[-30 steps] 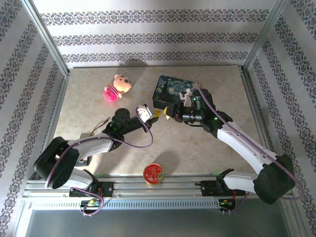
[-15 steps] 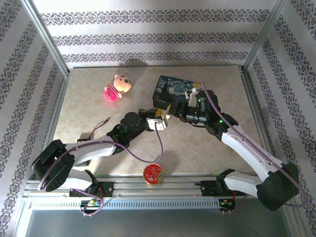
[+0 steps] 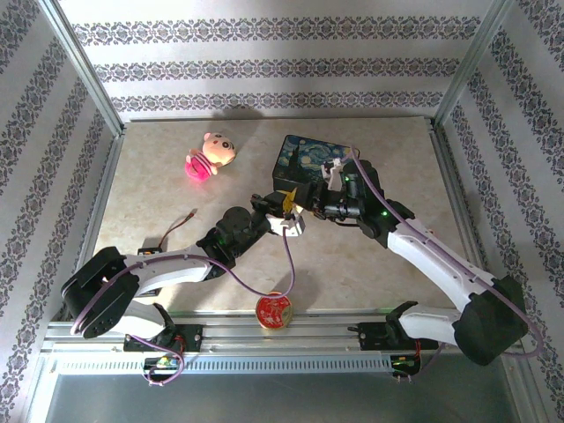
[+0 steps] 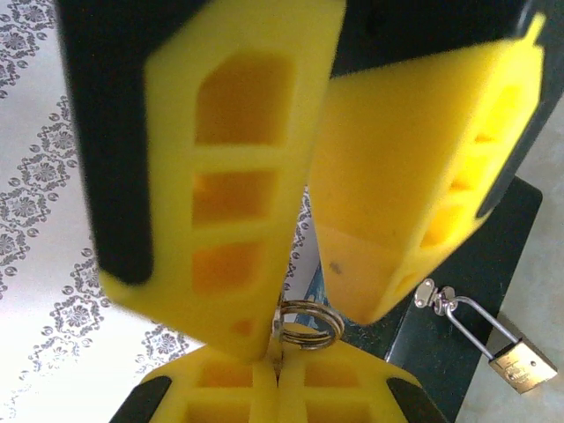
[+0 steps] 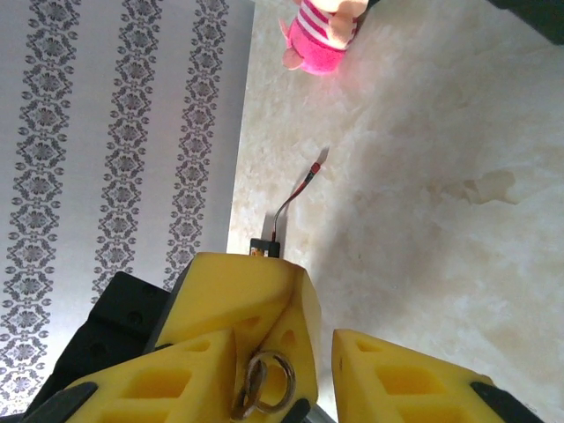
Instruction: Unlock a padlock with a key
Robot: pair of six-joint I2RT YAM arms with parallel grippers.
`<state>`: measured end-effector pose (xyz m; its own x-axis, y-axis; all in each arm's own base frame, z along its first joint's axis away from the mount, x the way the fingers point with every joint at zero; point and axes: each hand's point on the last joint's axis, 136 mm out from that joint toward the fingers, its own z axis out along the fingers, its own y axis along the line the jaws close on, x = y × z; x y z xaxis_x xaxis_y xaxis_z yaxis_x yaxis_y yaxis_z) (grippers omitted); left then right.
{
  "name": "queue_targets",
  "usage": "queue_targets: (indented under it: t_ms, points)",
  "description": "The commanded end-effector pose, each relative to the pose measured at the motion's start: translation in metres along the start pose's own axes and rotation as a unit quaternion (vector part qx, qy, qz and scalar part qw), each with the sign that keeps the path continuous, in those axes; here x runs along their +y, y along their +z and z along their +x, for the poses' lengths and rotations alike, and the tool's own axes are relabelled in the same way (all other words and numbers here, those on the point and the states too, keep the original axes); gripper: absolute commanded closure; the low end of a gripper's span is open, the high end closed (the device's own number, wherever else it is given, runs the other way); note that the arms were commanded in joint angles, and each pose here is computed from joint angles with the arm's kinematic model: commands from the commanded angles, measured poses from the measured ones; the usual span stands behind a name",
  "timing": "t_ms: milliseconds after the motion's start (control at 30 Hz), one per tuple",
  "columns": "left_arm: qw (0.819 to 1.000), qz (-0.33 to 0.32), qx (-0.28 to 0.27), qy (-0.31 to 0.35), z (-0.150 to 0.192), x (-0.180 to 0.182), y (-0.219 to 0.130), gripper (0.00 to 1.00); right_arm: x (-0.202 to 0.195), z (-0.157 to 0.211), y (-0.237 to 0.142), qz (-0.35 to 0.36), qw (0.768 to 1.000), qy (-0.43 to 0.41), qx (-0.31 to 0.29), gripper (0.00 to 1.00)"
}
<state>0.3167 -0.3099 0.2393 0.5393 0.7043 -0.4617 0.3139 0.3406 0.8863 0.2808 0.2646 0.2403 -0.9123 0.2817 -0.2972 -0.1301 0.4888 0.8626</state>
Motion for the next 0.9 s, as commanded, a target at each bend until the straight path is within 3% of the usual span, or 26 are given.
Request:
queue_targets:
  t_ms: [0, 467, 667, 867]
  points:
    - [1.0, -0.02, -0.012, 0.005, -0.009, 0.005, 0.001, 1.0, 0.021, 0.0, 0.005, -0.027, 0.999, -0.015, 0.012, 0.67]
    - [1.0, -0.009, -0.011, -0.002, -0.009, 0.001, 0.003, 1.0, 0.024, 0.012, 0.022, -0.033, 0.998, -0.017, 0.047, 0.78]
    - [1.0, -0.016, -0.015, -0.012, -0.01, 0.004, 0.002, 1.0, 0.025, 0.014, 0.026, -0.039, 0.998, -0.018, 0.052, 0.99]
    - [0.999, -0.025, -0.018, -0.031, -0.011, 0.009, -0.003, 0.97, 0.021, 0.007, 0.017, -0.035, 0.999, -0.02, 0.029, 1.0]
